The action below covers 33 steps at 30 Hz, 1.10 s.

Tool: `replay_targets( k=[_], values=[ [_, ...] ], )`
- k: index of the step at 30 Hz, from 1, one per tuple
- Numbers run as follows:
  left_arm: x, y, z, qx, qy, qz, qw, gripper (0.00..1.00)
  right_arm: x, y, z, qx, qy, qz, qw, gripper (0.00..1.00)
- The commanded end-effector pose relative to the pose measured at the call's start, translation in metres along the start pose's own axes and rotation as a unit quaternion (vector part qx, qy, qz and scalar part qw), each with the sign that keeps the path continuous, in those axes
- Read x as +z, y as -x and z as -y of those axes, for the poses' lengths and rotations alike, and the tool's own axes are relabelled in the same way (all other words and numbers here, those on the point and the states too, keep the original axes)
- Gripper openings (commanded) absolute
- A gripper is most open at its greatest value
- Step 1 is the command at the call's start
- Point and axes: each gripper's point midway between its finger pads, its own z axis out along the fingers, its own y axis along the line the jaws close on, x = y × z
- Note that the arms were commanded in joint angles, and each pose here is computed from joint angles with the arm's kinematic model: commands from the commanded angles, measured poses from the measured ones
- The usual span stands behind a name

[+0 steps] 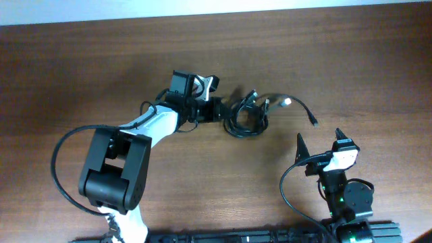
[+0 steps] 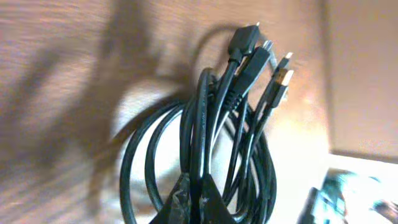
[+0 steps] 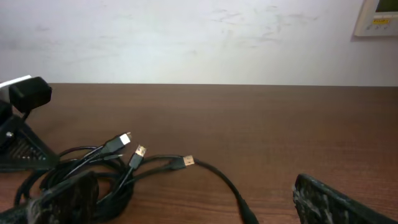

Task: Untangle cables
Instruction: 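Move the right gripper to the bundle and grasp another strand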

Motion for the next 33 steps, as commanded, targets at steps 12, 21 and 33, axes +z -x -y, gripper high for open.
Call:
replay_targets(
  k=[12,21,33],
  values=[
    [-0.012,0.009,0.035,0.059,-0.065,0.004,0.996,0.00,-0.004,-0.003,-0.022,0.095,0.060,-0.036,0.993,0.98],
    [-0.011,-0.005,-0.012,0.006,0.062,-0.008,0.998,0.00,-0.003,0.003,-0.034,0.106,0.079,-0.161,0.978,0.99],
    [0.001,-0.017,-0.006,0.015,0.075,-0.025,0.997,0.00,0.031,-0.041,-0.081,0.181,0.179,-0.402,0.879,0.98]
  ],
)
